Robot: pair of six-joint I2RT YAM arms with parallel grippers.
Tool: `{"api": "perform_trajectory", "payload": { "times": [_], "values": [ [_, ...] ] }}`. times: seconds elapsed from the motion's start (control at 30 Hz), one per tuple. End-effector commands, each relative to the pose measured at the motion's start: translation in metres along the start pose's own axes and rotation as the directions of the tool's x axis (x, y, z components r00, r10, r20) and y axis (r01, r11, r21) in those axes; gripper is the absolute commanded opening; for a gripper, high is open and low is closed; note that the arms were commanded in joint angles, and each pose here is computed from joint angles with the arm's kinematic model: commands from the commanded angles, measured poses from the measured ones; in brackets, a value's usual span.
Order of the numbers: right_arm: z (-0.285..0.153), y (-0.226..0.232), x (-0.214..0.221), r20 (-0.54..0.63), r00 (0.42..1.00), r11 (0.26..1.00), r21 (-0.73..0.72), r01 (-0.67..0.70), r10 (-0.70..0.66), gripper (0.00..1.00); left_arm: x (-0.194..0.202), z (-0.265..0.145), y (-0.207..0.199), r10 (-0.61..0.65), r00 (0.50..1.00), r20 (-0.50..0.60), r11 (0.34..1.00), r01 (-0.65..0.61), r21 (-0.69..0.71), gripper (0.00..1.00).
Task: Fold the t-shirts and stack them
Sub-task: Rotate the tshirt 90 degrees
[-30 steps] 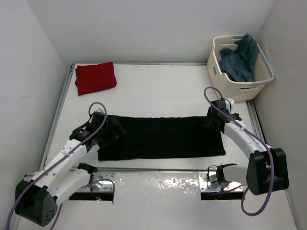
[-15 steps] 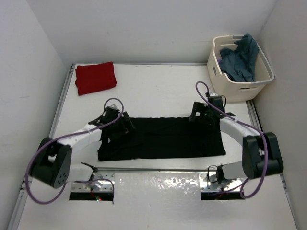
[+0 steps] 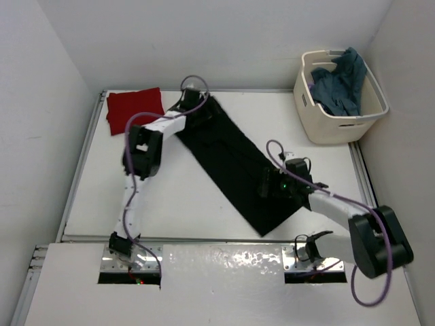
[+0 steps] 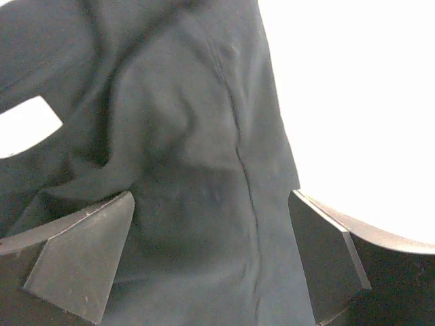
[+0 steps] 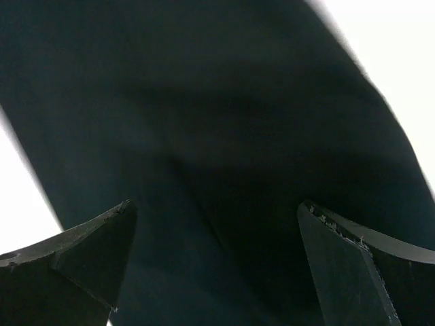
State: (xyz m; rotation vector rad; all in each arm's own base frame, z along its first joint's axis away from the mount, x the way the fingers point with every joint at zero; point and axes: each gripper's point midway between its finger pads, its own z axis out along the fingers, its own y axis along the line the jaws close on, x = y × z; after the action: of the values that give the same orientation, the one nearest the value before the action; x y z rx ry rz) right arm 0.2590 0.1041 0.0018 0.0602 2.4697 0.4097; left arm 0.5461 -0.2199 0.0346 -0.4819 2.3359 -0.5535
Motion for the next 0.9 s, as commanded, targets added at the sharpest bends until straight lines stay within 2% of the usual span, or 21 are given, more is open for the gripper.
{"api": "perform_trajectory", "payload": {
  "times": [0.0, 0.07, 0.1, 0.13, 0.17, 0.23, 0.33, 0.37, 0.5, 0.57, 0.63, 0.7, 0.73, 0.87],
  "values": [
    [-0.026, 0.030, 0.083, -0.245, 0.968, 0.991, -0.132, 0.022, -0.054, 0.99, -0.019, 0.078, -0.011, 0.071, 0.997, 0.001, 0.997, -0.071, 0.003, 1.00],
    [-0.039, 0.041, 0.092, -0.250, 0.963, 0.980, -0.193, 0.057, -0.106, 0.99, -0.035, 0.100, -0.037, 0.067, 0.996, 0.052, 0.989, -0.073, 0.129, 1.00],
    [-0.045, 0.045, 0.106, -0.281, 0.951, 0.972, -0.228, 0.061, -0.126, 0.99, -0.032, 0.118, -0.037, -0.002, 0.999, 0.054, 0.985, -0.008, 0.173, 1.00],
    [-0.055, 0.063, 0.114, -0.304, 0.942, 0.942, -0.334, 0.035, -0.143, 0.99, -0.044, 0.116, -0.069, -0.025, 0.994, 0.109, 0.934, -0.016, 0.357, 1.00],
    [-0.057, 0.076, 0.117, -0.280, 0.948, 0.910, -0.414, 0.025, -0.154, 0.99, -0.043, 0.117, -0.076, -0.095, 0.990, 0.103, 0.906, 0.043, 0.422, 1.00],
    [-0.065, 0.093, 0.126, -0.285, 0.941, 0.857, -0.515, 0.010, -0.183, 0.99, -0.038, 0.126, -0.078, -0.154, 0.980, 0.124, 0.887, 0.081, 0.455, 1.00],
    [-0.069, 0.096, 0.142, -0.316, 0.922, 0.835, -0.550, 0.016, -0.226, 0.99, -0.026, 0.137, -0.089, -0.180, 0.980, 0.084, 0.849, 0.112, 0.516, 1.00],
    [-0.071, 0.104, 0.141, -0.289, 0.928, 0.798, -0.603, 0.015, -0.236, 0.99, -0.023, 0.139, -0.091, -0.194, 0.978, 0.080, 0.841, 0.123, 0.526, 1.00],
    [-0.075, 0.117, 0.155, -0.336, 0.900, 0.751, -0.660, -0.014, -0.279, 0.99, -0.030, 0.141, -0.095, -0.225, 0.963, 0.151, 0.846, 0.116, 0.521, 1.00],
    [-0.076, 0.129, 0.153, -0.313, 0.899, 0.714, -0.700, -0.001, -0.305, 0.99, -0.034, 0.136, -0.105, -0.216, 0.961, 0.170, 0.837, 0.093, 0.540, 1.00],
    [-0.076, 0.137, 0.153, -0.306, 0.890, 0.702, -0.712, 0.021, -0.337, 0.99, -0.041, 0.129, -0.115, -0.207, 0.958, 0.201, 0.834, 0.066, 0.547, 1.00],
    [-0.069, 0.138, 0.145, -0.275, 0.900, 0.722, -0.690, 0.061, -0.339, 0.99, -0.047, 0.124, -0.120, -0.205, 0.953, 0.221, 0.835, 0.053, 0.547, 1.00],
    [-0.068, 0.140, 0.137, -0.229, 0.906, 0.714, -0.692, 0.105, -0.355, 0.99, -0.050, 0.121, -0.123, -0.197, 0.953, 0.230, 0.834, 0.039, 0.550, 1.00],
    [-0.063, 0.141, 0.089, -0.120, 0.909, 0.773, -0.578, 0.262, -0.398, 0.99, -0.075, 0.088, -0.152, -0.202, 0.947, 0.252, 0.800, 0.011, 0.600, 1.00]
  ]
}}
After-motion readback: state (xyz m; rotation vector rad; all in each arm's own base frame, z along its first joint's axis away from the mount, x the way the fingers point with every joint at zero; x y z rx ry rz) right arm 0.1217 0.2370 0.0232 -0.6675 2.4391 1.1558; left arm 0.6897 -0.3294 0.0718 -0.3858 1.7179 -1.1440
